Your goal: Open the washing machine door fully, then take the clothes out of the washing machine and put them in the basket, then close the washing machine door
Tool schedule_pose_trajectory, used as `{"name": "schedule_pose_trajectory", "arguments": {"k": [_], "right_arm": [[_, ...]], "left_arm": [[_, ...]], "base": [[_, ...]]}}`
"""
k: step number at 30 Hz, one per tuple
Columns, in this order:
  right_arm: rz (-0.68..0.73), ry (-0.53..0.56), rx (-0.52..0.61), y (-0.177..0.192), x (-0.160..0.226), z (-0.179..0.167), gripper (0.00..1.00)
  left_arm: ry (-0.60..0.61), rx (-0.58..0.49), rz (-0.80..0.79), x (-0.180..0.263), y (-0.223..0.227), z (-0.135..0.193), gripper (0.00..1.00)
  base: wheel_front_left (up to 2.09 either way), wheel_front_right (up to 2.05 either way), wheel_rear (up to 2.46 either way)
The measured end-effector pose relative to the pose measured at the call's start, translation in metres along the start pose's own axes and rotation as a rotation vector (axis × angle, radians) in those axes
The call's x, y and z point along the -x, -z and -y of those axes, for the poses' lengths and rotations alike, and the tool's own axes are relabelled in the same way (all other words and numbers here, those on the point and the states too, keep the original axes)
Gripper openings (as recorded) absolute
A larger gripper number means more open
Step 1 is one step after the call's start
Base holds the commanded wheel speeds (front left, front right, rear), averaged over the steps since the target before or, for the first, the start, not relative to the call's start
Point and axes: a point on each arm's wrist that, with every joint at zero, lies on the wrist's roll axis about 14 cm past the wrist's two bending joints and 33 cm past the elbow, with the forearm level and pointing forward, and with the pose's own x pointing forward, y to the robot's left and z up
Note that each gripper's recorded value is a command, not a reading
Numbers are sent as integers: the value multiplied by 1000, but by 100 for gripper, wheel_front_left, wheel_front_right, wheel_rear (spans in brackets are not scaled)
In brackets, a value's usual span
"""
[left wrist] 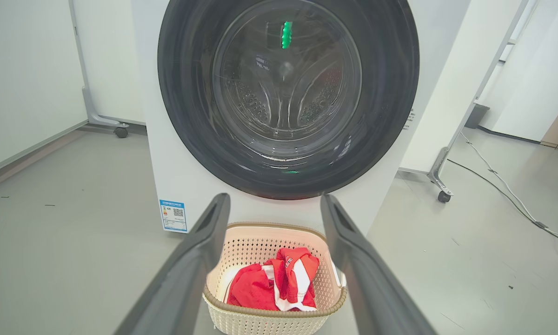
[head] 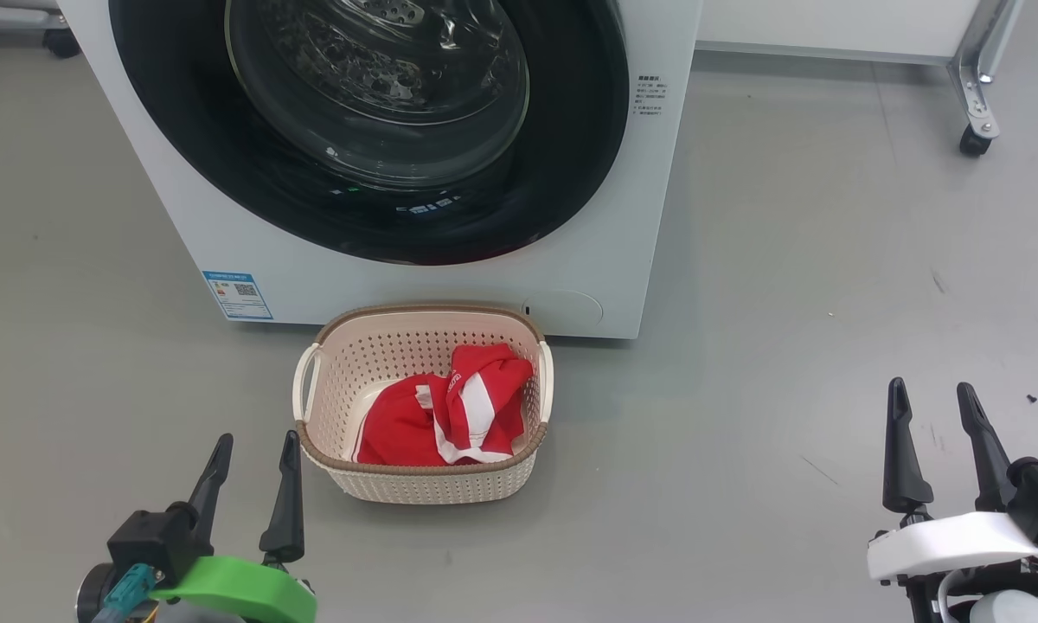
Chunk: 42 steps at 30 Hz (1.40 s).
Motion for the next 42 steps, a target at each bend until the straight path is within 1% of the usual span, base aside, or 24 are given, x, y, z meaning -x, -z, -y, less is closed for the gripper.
{"name": "schedule_pose_trajectory", "arguments": {"k": [31, 32, 34, 38, 42], "right_arm": [[-5, -2, -2, 2, 4, -1, 100], [-8, -1, -3, 3, 4, -1, 0], [-20, 2, -5, 7, 5, -1, 0], [-79, 22, -27, 27, 15, -1, 0], [-89, 31, -41, 30, 16, 1, 0]], "left_arm": [[-9, 24, 9, 1, -2, -2, 100], [-9, 25, 7, 2, -1, -2, 0], [-12, 27, -4, 3, 2, -2, 0], [-33, 41, -59, 12, 21, -4, 0], [-38, 53, -68, 14, 24, -5, 0]], "base": [[0, 0, 0], [0, 0, 0], [0, 0, 0], [0, 0, 0], [0, 0, 0]]}}
